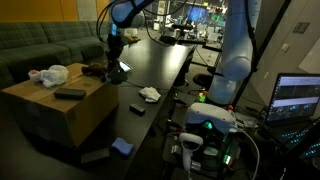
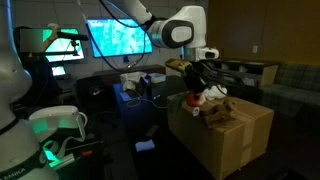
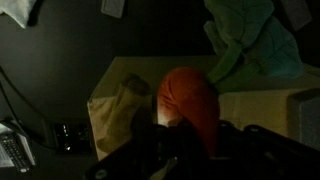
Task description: Swap the things on the box with the things on the table
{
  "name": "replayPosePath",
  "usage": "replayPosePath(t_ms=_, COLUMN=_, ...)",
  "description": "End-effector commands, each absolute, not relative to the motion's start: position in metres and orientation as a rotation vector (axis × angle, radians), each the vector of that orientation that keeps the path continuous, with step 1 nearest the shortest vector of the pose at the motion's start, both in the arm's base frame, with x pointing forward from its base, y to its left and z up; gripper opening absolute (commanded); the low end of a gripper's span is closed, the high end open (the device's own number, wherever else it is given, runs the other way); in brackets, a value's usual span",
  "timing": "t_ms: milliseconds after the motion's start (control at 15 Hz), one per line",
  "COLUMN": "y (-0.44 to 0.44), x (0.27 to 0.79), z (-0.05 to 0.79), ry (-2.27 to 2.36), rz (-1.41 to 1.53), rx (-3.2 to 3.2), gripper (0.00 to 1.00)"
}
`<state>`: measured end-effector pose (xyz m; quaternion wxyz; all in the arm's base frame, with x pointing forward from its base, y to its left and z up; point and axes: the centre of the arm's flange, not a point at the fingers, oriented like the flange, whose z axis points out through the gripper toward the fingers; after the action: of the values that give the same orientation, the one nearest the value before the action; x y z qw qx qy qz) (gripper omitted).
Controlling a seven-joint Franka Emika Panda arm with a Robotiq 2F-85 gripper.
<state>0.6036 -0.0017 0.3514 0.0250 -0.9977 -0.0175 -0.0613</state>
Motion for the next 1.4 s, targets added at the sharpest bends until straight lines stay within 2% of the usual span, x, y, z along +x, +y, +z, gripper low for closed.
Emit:
replayPosePath(t_ms=0, y=0.013, x=0.638, z=0.370, ry=-0.016, rz=-0.303, rx=-3.085, gripper=0.04)
replayPosePath(t_ms=467, y=0.036, x=0.673, z=0.359, ry=-0.052, rz=-0.418, rx=-3.059, gripper=0.04)
replayPosePath(t_ms=533, y=0.042, x=0.695, z=0.355, ry=-0.054, rz=-0.430, rx=-3.058, gripper=0.04)
replayPosePath(t_ms=800, y=0.054, x=0.729, z=0.336, ry=-0.063, rz=-0.493, rx=-3.056, gripper=0.04)
replayPosePath(t_ms=1333, y=0.056, x=0.773, z=0.299, ry=-0.069, rz=-0.508, rx=-3.055, gripper=0.04)
